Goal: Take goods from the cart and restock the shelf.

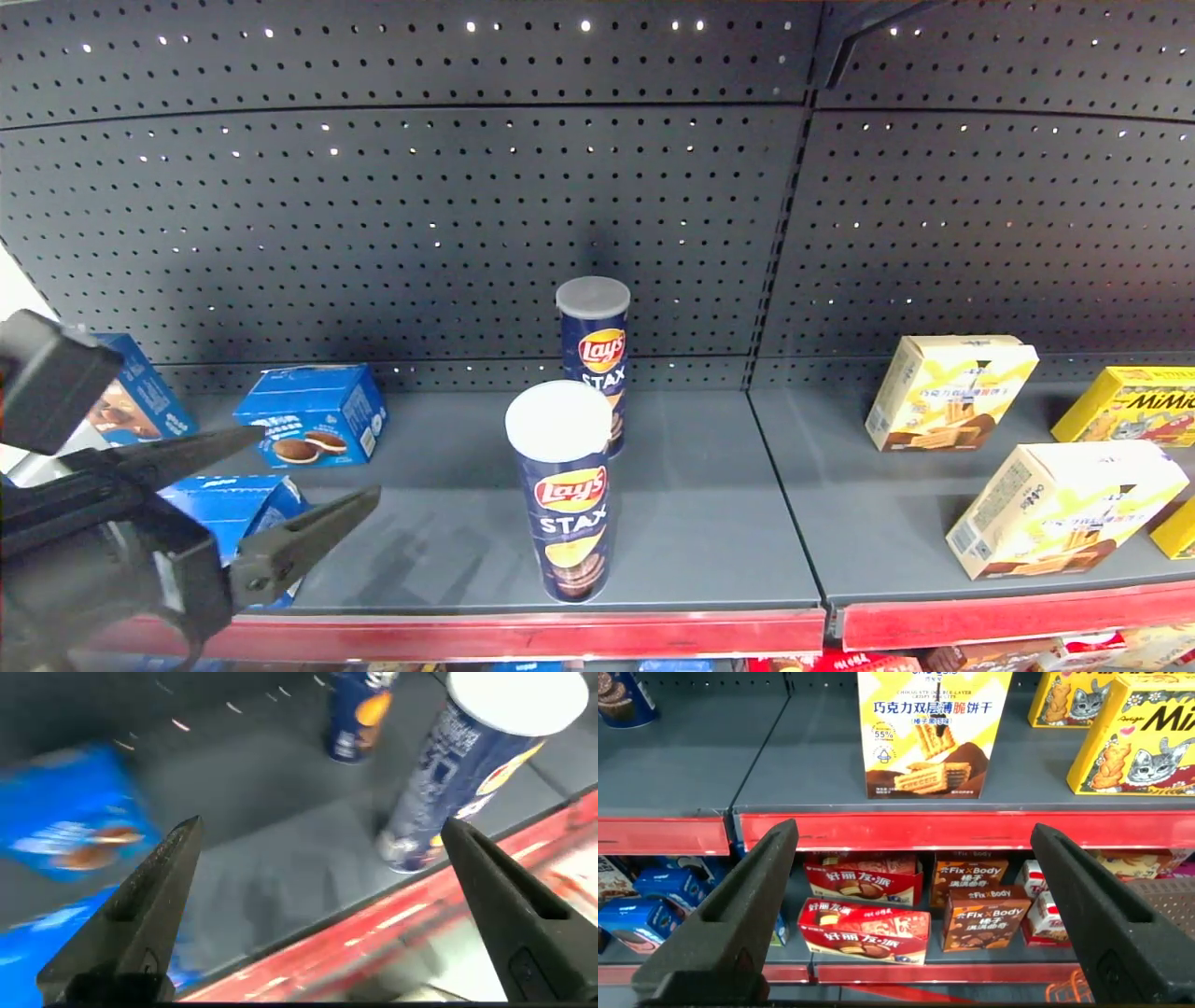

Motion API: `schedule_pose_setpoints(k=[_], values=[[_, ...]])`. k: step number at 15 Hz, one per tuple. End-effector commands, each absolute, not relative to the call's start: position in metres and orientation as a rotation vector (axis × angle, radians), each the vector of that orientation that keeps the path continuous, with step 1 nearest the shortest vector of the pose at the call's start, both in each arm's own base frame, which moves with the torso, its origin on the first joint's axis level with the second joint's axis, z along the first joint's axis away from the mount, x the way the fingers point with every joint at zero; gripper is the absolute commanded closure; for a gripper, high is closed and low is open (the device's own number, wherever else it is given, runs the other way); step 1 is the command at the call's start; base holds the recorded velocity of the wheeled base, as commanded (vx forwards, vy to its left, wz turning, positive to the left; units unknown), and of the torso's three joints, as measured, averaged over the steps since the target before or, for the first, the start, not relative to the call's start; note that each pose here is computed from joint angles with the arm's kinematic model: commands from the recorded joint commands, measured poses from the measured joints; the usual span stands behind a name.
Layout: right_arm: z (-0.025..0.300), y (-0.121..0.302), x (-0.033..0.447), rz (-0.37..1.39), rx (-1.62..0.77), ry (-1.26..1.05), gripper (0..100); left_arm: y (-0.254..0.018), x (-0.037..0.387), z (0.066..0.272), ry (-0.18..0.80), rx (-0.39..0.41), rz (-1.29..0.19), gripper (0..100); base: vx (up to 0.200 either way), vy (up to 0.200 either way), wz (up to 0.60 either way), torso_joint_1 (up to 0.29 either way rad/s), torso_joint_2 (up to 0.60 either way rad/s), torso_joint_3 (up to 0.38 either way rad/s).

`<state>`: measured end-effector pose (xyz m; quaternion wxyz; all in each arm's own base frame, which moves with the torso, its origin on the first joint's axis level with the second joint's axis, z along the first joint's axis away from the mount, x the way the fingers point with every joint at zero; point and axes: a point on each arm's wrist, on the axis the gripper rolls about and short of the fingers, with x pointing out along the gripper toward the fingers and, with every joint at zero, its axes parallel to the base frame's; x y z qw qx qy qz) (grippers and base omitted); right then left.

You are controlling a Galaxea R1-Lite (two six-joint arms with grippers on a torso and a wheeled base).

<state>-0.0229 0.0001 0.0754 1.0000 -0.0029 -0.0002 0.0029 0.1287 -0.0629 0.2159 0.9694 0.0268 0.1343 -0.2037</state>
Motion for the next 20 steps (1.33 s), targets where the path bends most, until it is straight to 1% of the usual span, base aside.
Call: schedule_pose_setpoints(k=[1,2,4,5,6,7,13,16,20], values=[[0.075,0.0,-0.023,0.006,-0.006,0.0,0,-0.09,0.159,0.195,0.425,0.054,-0.422,0,0.0,0.0,0.0,0.0,0.0,0.0],[0.075,0.0,-0.023,0.006,-0.006,0.002,0,-0.094,0.166,0.184,0.466,0.068,-0.397,0,0.0,0.0,0.0,0.0,0.0,0.0],[0.075,0.0,-0.023,0.006,-0.006,0.002,0,-0.098,0.175,0.168,0.479,0.075,-0.378,0,0.0,0.0,0.0,0.0,0.0,0.0],[0.075,0.0,-0.023,0.006,-0.006,0.002,0,-0.103,0.184,0.155,0.49,0.084,-0.366,0,0.0,0.0,0.0,0.0,0.0,0.0],[0.075,0.0,-0.023,0.006,-0.006,0.002,0,-0.103,0.184,0.155,0.49,0.084,-0.366,0,0.0,0.0,0.0,0.0,0.0,0.0],[0.075,0.0,-0.023,0.006,-0.006,0.002,0,-0.109,0.196,0.143,0.499,0.103,-0.323,0,0.0,0.0,0.0,0.0,0.0,0.0],[0.075,0.0,-0.023,0.006,-0.006,0.0,0,-0.117,0.204,0.127,0.554,0.148,-0.328,0,0.0,0.0,0.0,0.0,0.0,0.0],[0.075,0.0,-0.023,0.006,-0.006,0.0,0,-0.123,0.214,0.121,0.53,0.14,-0.331,0,0.0,0.0,0.0,0.0,0.0,0.0],[0.075,0.0,-0.023,0.006,-0.006,0.002,0,-0.129,0.217,0.116,0.538,0.146,-0.344,0,0.0,0.0,0.0,0.0,0.0,0.0]])
